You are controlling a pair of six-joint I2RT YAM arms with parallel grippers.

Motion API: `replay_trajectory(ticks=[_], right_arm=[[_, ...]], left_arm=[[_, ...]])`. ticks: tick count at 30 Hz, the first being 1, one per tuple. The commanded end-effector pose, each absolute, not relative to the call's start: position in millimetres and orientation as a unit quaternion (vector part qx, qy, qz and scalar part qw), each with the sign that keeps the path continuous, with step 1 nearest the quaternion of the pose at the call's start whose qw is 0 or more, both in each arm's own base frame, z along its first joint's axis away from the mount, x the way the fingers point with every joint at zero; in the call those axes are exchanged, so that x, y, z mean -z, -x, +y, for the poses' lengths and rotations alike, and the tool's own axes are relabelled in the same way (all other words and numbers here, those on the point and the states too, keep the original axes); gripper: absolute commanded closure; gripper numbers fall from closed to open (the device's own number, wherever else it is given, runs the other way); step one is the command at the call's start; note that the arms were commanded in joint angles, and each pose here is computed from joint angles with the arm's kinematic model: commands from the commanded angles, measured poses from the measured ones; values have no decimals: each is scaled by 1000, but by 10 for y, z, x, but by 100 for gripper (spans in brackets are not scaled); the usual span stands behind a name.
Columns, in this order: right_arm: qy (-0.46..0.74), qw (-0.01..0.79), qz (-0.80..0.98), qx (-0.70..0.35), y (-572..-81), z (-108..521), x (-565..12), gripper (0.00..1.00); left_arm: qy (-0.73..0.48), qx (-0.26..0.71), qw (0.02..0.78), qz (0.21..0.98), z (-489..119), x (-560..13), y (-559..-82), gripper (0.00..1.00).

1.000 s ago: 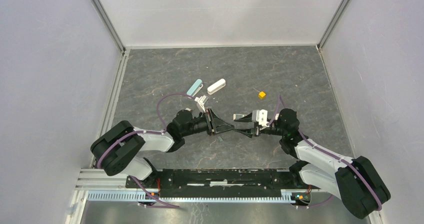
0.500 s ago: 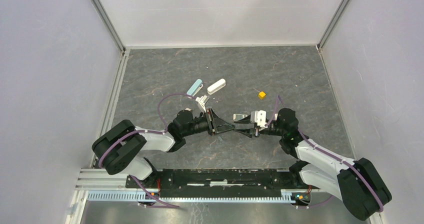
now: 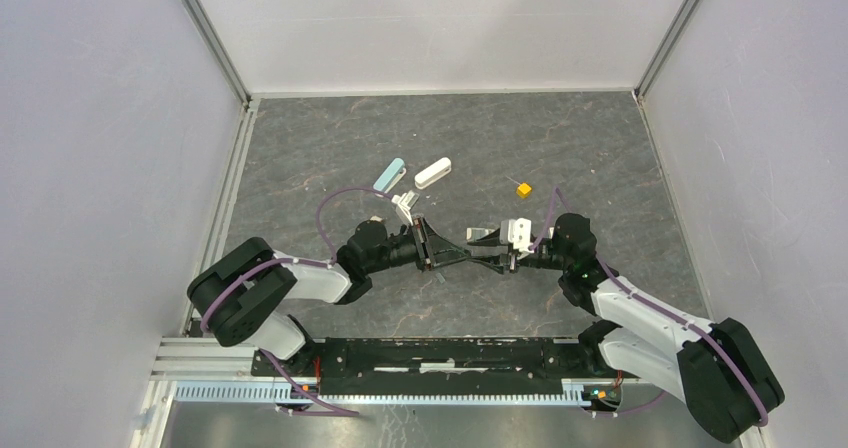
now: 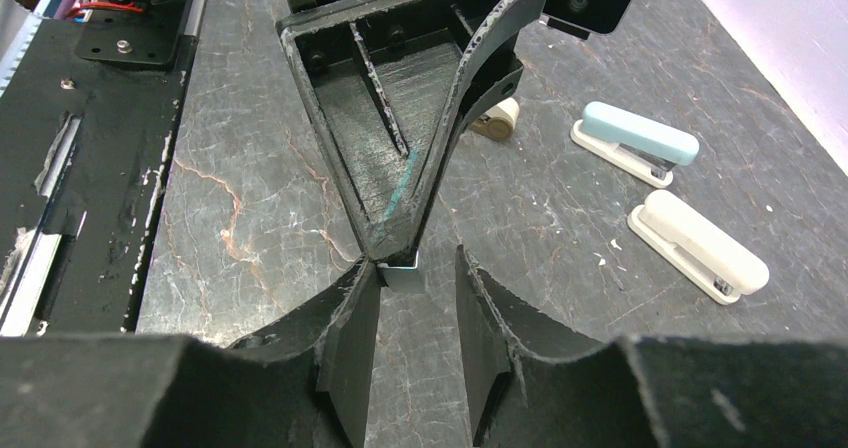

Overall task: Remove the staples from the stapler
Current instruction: Pick up the staple from the center of the board.

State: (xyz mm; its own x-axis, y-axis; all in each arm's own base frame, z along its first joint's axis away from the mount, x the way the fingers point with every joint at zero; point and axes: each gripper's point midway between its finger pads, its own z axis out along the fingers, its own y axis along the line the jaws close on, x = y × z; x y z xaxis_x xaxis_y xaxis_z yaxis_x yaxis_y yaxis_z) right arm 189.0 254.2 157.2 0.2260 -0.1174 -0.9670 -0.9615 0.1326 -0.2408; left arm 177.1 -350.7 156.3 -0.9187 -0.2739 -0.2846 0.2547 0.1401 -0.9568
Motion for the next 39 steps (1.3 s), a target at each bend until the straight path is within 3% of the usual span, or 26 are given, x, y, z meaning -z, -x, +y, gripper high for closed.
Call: replay_trajectory(ticks=[1,12,23,32,39], right_arm=[[545,598,466,-357,-1972,2579,-1866,61],[548,597,469,-352,-1986,2574,-1862,64],[549,594,472,-351,-1994,2575,-1839,81],[551,587,475,-356,-1980,2580,-1827,85],[550,563,496,-367,-1967,2585,-1758,85]], left_arm=[[3,669,202,716,-3567,-1663,-1781,66],[10,669,204,715,-3556,-1666,-1798,66],[9,680,196,706,-3574,-1703,-1779,62],[7,690,206,694,-3537,-1786,-1760,43],[-9,655,268,706,-3323,-1813,-1794,34]])
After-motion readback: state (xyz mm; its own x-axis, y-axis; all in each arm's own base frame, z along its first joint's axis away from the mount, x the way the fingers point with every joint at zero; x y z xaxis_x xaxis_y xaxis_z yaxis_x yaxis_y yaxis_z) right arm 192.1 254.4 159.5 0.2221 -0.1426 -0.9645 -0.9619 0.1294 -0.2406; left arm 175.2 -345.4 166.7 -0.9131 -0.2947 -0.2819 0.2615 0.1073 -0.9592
